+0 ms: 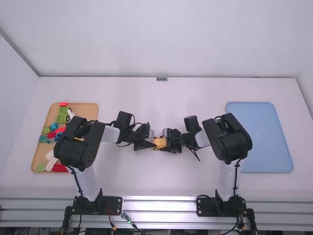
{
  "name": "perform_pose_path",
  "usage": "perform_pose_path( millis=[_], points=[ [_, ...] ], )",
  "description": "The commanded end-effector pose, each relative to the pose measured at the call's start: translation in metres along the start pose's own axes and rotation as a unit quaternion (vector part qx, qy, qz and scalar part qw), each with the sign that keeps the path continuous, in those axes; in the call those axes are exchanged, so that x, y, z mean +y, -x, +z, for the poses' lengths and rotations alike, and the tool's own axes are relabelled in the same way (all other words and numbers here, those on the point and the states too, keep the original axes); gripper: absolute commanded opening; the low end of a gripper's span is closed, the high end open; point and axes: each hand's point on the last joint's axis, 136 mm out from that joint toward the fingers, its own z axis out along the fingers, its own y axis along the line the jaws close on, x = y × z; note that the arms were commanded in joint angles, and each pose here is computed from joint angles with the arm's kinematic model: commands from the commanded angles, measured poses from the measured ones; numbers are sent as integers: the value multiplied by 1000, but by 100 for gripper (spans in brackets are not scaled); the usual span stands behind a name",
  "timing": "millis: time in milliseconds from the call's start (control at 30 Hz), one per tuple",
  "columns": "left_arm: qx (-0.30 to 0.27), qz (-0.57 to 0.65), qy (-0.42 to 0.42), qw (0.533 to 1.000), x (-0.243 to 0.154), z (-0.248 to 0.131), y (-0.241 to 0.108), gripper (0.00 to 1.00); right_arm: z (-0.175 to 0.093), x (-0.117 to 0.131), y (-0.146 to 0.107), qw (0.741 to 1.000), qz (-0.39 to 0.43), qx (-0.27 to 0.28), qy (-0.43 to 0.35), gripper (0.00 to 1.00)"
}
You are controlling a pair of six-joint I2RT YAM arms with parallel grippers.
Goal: Assemble lego blocks to make yellow taxi
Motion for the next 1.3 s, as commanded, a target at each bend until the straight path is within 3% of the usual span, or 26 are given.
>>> perform_pose_path(
  millis=[0,167,300,1267],
  points=[
    [34,14,5,999,-1,9,-11,18,6,12,-4,1000,1,4,19,47],
    [33,19,7,999,1,9,-11,18,6,12,-4,1000,2,3,19,47],
    [65,17,26,997,7,8,-22,16,6,12,-4,1000,3,4,19,47],
    [76,15,30,997,7,4,-20,12,6,8,-8,1000,1,16,9,47]
  ],
)
